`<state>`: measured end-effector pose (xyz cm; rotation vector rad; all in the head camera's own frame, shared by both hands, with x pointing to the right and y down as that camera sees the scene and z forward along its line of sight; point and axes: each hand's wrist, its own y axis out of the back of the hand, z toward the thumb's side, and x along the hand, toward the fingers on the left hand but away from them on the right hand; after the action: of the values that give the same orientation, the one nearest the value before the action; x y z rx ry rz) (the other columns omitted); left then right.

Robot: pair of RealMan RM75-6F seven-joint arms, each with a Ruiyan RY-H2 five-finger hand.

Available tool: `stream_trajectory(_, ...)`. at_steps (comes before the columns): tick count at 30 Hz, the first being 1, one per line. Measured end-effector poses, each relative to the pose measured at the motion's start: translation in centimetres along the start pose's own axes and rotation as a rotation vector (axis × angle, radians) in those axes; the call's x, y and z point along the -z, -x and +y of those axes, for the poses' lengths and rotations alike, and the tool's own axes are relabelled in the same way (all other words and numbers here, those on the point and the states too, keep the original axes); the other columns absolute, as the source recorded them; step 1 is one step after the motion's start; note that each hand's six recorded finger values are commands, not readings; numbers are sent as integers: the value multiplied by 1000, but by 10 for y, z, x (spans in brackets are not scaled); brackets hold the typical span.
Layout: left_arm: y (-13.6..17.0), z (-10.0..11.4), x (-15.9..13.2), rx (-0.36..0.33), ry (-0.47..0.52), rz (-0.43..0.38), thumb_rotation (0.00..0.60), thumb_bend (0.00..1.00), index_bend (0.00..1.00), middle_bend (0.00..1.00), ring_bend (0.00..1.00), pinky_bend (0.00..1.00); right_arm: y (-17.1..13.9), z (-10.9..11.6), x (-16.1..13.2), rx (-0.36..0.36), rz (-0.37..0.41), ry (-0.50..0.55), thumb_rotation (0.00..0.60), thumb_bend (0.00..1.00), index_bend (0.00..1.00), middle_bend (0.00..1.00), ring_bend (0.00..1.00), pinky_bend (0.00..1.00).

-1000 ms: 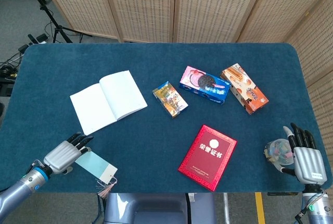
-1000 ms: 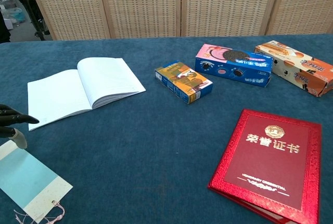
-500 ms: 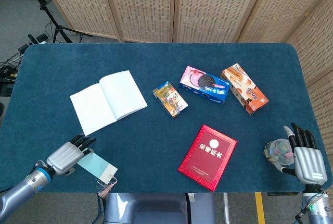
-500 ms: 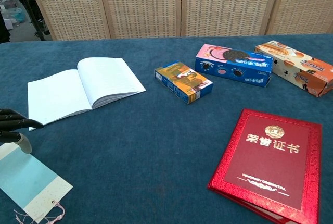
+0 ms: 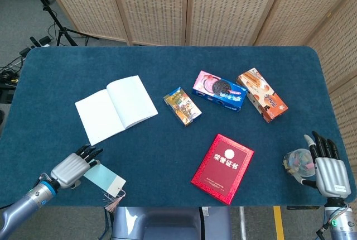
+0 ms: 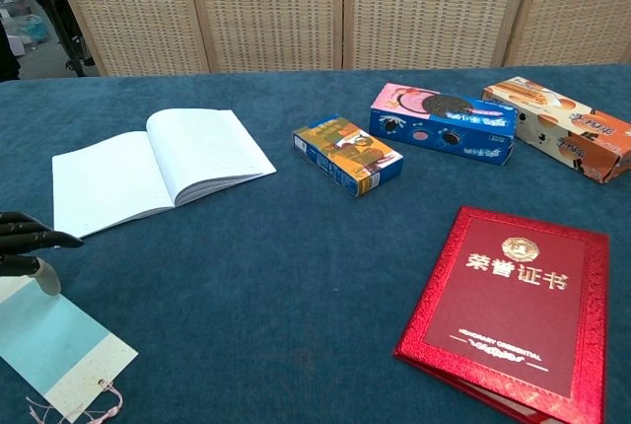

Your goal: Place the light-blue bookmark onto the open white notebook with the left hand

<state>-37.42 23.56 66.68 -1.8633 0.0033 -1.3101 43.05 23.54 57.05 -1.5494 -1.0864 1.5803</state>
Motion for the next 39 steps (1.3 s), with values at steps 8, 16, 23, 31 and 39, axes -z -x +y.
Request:
stream_trajectory(8,-2,-1,0,-4,7,10,600,194,282,0,0,0,0,0,0,1,1,-1,600,156,3,0,0,0)
stream_trajectory(16,-4,-2,1,-17,16,22,600,194,281,0,0,0,0,-1,0,-2,1,-2,600,156,3,0,0,0)
stream_trajectory(23,-7,-2,0,-22,19,31,600,194,282,0,0,0,0,0,0,0,-1,-1,600,156,3,0,0,0)
stream_trajectory(31,-10,-6,-1,-24,10,39,600,195,282,0,0,0,0,0,0,-1,-1,-1,600,156,3,0,0,0)
stream_trajectory(39,-12,-9,-1,-18,13,45,600,204,282,0,0,0,0,-1,0,-2,0,-1,600,156,4,0,0,0)
